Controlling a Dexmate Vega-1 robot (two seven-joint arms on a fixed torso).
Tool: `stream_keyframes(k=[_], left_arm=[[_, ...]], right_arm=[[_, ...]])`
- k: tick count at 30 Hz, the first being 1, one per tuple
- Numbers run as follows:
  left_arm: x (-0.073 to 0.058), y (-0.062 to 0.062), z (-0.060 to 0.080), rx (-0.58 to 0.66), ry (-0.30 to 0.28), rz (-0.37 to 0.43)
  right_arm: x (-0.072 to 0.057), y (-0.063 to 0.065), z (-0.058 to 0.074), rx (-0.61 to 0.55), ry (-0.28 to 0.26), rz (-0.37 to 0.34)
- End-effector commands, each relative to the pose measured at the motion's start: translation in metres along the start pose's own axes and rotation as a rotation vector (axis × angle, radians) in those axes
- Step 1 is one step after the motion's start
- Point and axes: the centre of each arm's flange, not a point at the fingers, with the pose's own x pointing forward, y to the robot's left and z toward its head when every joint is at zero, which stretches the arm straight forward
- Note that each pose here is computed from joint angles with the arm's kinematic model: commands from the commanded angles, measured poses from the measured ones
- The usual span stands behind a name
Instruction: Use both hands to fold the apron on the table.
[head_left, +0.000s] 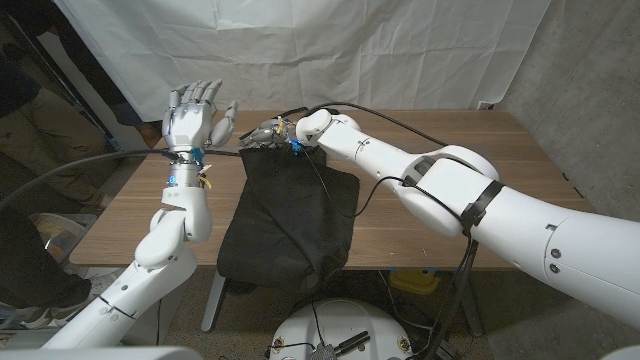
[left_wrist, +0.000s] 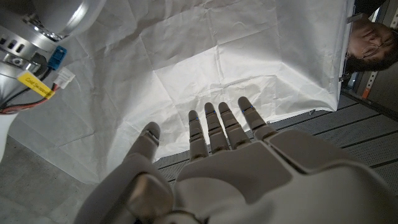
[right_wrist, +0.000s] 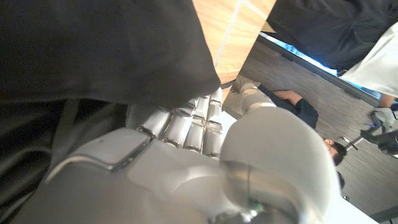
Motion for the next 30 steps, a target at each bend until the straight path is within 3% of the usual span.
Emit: stream_keyframes(k=[1,7,11,19,30], left_arm=[[0.001,-0.002,0.003,-0.05,-0.015,0.04],[0.003,-0.008,0.006,-0.079,-0.032,0.024],[0.003,-0.012,0.009,-0.1,-0.037,0.015],[0.006,-0.021,0.012,-0.127,-0.049,-0.015],[0.01,-0.024,0.015,-0.144,-0.074,-0.021]], right_arm=[[-0.001,0.004,-0.026,0.222,-0.01,0.025],[-0.001,0.012,-0.031,0.221,-0.007,0.066],[-0.003,0.003,-0.028,0.204,-0.025,0.041],[-0.027,-0.019,-0.026,0.175,-0.19,0.102],[-0.064,-0.042,-0.028,0.101,-0.168,-0.085]])
